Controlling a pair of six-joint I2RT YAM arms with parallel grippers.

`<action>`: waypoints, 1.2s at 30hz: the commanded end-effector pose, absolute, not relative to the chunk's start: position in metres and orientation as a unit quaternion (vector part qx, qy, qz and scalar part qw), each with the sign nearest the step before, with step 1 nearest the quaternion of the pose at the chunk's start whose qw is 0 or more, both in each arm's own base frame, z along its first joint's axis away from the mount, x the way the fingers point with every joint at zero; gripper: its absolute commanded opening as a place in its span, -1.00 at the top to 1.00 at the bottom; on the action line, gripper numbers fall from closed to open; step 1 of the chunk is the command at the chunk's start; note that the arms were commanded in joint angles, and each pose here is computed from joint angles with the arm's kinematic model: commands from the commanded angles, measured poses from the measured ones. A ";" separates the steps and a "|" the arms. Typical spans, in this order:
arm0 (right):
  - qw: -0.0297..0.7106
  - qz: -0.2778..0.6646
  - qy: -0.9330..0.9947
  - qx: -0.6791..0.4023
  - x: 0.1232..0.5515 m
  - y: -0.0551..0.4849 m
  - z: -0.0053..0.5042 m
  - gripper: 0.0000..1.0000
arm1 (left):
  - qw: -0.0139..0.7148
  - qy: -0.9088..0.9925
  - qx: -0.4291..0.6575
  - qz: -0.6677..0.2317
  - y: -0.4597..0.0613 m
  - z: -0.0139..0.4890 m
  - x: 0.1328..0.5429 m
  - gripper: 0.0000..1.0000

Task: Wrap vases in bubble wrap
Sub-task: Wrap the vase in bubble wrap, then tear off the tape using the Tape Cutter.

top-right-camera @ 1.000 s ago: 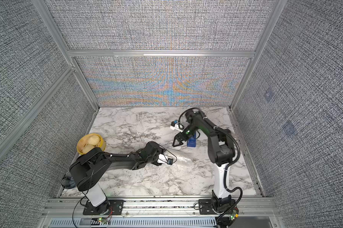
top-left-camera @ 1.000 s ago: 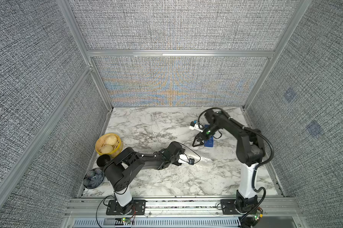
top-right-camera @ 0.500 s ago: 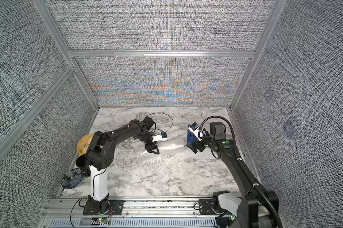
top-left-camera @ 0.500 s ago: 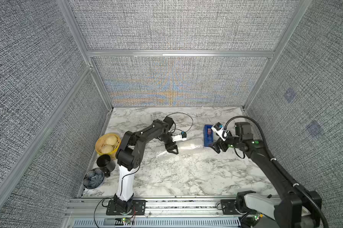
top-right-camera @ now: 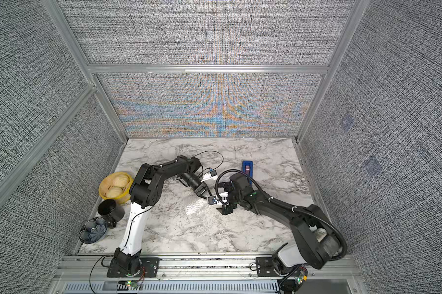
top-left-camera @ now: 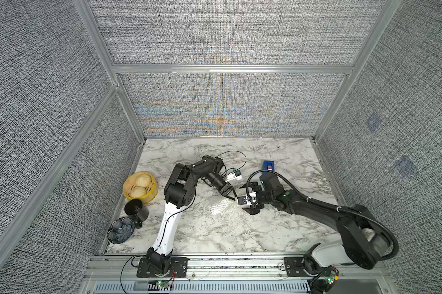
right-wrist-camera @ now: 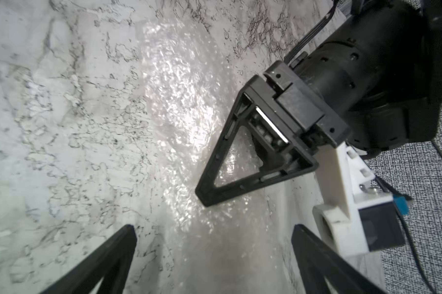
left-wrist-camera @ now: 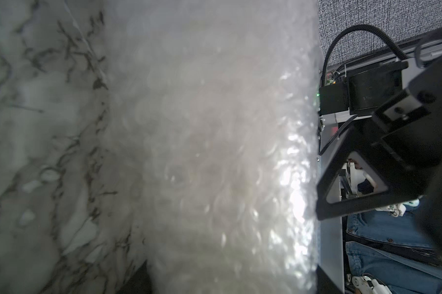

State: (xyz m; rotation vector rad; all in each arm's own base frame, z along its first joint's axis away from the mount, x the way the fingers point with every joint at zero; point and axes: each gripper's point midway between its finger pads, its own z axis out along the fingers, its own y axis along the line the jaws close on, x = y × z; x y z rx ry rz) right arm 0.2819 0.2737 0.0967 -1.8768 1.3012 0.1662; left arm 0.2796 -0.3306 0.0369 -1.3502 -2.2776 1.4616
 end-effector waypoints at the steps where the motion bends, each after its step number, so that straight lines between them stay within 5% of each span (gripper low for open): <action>1: 0.424 0.040 0.487 -0.763 0.297 0.284 0.095 -0.97 | 0.080 -0.765 -0.449 0.454 -0.323 0.025 0.277 -0.30; 7: 0.362 0.061 0.538 -0.759 0.297 0.274 0.064 -0.88 | 0.105 -0.774 -0.420 0.463 -0.321 0.020 0.275 -0.29; 11: 0.423 0.104 0.594 -0.676 0.307 0.269 0.138 -0.92 | 0.141 -0.797 -0.349 0.473 -0.307 0.010 0.275 -0.15; 17: 0.458 0.218 0.792 -0.338 0.365 0.200 0.213 -0.95 | 0.087 -0.861 -0.261 0.427 -0.285 -0.018 0.271 -0.19; 21: 0.364 0.392 0.845 -0.022 0.394 0.138 0.204 -0.80 | 0.037 -0.887 -0.227 0.401 -0.278 -0.028 0.277 -0.21; 28: 0.203 0.484 0.848 0.076 0.395 0.085 0.155 -0.08 | 0.012 -0.893 -0.242 0.379 -0.271 -0.032 0.278 -0.20; 36: 0.158 0.480 0.859 0.082 0.393 0.074 0.110 -0.06 | 0.030 -0.889 -0.244 0.387 -0.271 -0.042 0.274 -0.20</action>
